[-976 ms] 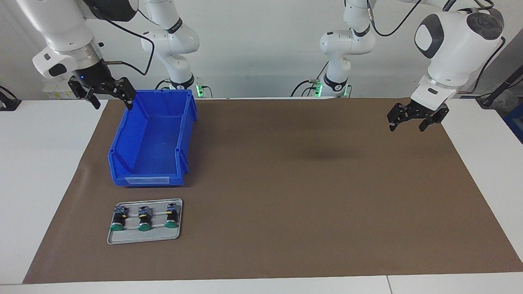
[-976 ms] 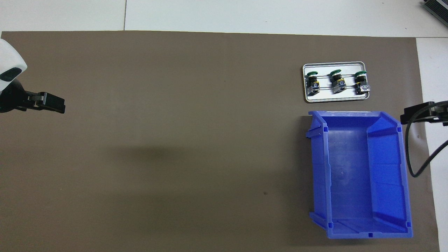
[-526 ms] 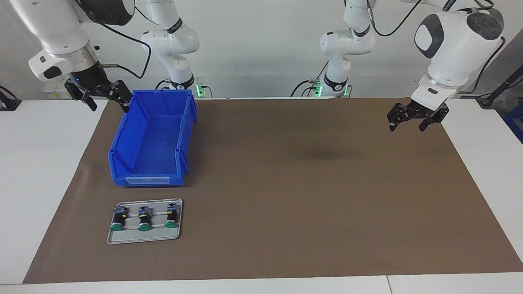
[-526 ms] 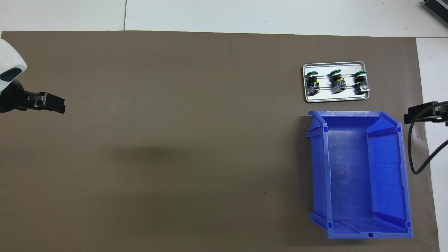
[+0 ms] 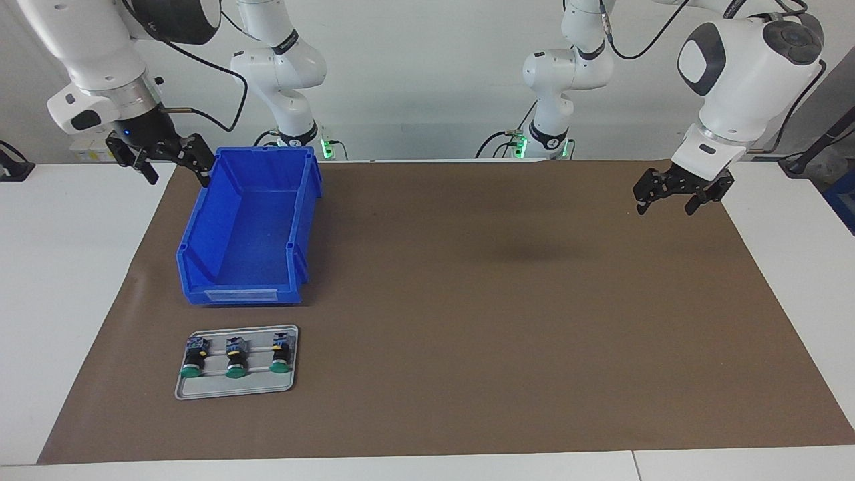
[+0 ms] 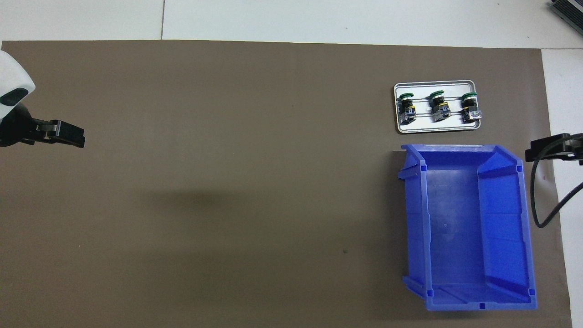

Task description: Place and press button with both arms

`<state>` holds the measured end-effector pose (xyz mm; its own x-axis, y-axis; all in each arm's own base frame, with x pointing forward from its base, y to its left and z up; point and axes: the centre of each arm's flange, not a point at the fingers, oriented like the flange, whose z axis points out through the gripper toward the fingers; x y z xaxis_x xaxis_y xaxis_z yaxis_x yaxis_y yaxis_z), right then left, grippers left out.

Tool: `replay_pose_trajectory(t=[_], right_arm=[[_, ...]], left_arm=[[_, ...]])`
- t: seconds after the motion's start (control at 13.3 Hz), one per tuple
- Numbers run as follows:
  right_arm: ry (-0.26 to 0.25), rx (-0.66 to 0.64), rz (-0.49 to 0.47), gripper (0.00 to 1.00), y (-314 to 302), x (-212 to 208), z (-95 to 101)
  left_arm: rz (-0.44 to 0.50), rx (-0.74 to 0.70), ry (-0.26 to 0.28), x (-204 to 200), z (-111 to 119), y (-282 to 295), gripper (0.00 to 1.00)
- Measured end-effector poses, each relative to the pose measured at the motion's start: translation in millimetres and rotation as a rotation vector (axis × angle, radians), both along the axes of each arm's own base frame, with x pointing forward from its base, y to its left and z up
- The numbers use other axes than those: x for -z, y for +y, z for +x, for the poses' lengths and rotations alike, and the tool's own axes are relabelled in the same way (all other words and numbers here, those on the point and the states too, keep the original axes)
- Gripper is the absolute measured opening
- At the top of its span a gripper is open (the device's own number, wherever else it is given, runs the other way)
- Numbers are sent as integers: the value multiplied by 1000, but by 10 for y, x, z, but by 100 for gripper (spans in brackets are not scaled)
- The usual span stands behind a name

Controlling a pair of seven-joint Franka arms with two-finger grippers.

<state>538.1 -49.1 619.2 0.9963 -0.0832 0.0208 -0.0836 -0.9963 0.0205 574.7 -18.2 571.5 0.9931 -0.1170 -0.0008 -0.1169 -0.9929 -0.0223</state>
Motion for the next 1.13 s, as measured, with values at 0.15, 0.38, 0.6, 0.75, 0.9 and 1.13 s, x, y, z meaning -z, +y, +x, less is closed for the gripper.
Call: replay_pose_trajectory(t=[0.15, 0.38, 0.6, 0.75, 0.9, 1.13], right_arm=[[2, 0, 0, 100, 0, 13, -1], [-22, -2, -2, 100, 3, 90, 45], [-89, 0, -15, 100, -29, 333, 313], [-129, 0, -30, 100, -49, 692, 676], [-165, -11, -51, 100, -30, 1301, 1133], [-190, -7, -16, 100, 78, 2242, 1612]], left_arm=[[0, 0, 0, 0, 0, 0, 100], [0, 0, 0, 0, 0, 0, 100], [0, 0, 0, 0, 0, 0, 100], [0, 0, 0, 0, 0, 0, 100], [0, 0, 0, 0, 0, 0, 100], [0, 0, 0, 0, 0, 0, 100]])
